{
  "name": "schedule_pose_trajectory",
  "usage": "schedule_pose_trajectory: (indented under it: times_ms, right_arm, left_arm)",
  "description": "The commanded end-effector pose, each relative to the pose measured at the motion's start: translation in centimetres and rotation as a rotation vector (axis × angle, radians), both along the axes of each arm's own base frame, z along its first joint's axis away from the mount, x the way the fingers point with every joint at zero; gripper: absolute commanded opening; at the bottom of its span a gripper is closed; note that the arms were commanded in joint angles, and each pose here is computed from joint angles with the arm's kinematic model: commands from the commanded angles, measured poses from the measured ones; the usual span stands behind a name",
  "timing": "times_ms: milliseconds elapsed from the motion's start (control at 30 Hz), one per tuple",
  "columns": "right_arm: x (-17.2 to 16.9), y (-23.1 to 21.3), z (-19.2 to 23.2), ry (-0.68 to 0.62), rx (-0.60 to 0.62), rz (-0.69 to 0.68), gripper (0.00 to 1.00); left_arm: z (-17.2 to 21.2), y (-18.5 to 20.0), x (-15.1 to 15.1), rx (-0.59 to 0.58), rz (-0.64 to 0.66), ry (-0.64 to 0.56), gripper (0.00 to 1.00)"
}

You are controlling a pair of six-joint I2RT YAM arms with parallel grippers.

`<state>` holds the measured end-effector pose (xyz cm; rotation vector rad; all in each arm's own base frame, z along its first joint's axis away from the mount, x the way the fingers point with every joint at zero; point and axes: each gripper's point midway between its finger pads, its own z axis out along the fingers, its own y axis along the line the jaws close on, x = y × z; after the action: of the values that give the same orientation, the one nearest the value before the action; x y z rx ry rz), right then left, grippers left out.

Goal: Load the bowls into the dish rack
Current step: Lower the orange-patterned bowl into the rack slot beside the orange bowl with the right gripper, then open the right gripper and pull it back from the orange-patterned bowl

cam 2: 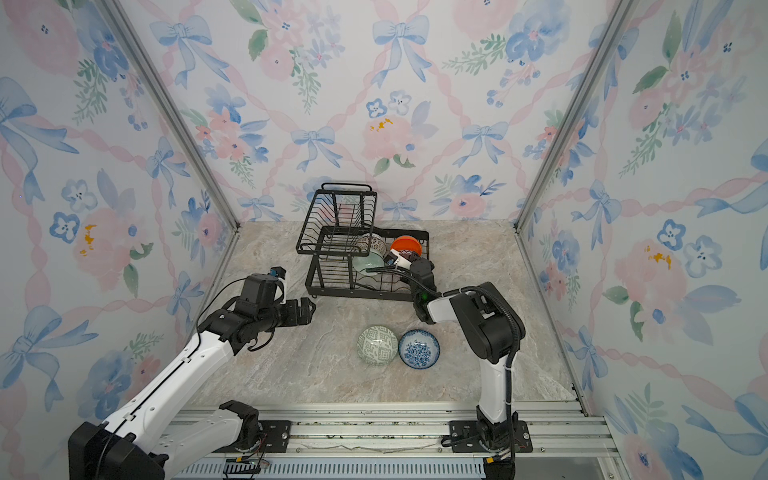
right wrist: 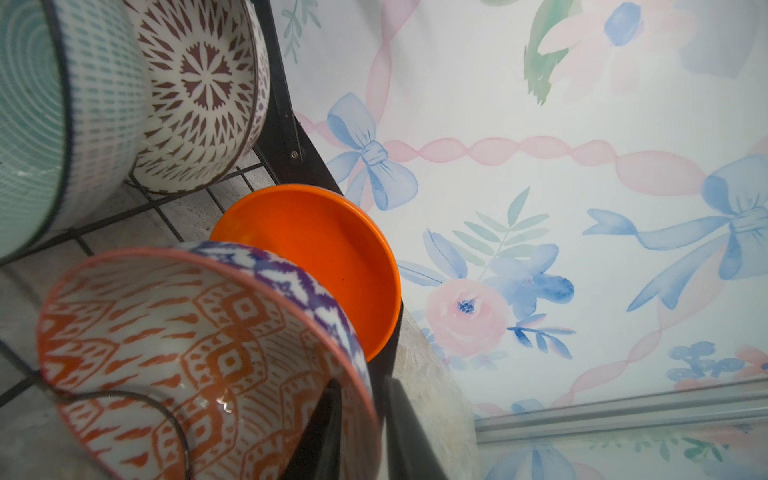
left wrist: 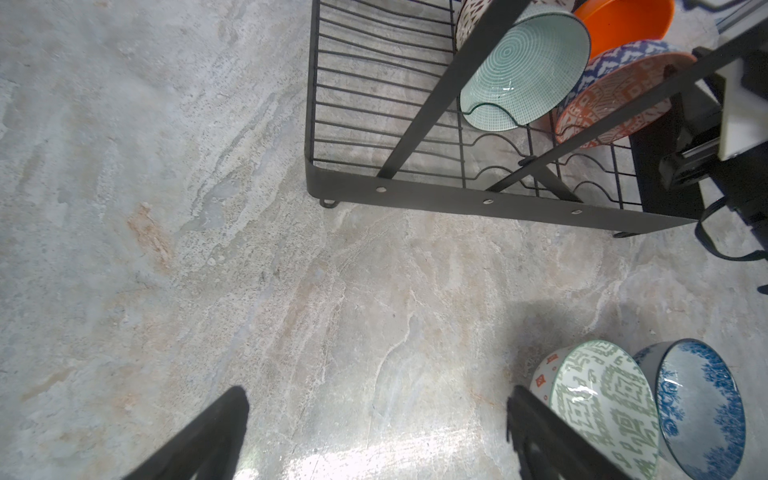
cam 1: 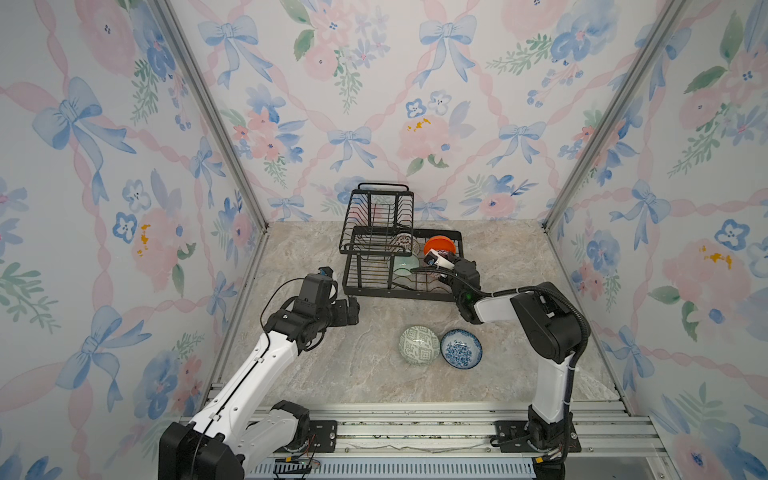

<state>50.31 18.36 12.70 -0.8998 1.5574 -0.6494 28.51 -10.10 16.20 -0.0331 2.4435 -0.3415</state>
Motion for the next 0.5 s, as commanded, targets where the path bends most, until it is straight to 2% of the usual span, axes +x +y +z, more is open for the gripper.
schedule_pose_trajectory:
  times_ms: [0,200,467]
  right_arm:
    - [0.33,0.27,2.29,-0.037,0.037,0.003,0.23]
    - [0.27,0.26,2.58,-0.042,0.038,0.004,0.27]
    - [-0.14,0.18,2.70,-0.017,0.067,0.012,0.47]
  left_arm:
    - [-0.20,0.47,-0.23,0.008,0.014,0.008,0.98]
    - [-0.16,0.50,-0.17,0.009,0.016,0.006,0.98]
    - [-0.16,0.55,-0.08,0.015,0.013,0.005,0.98]
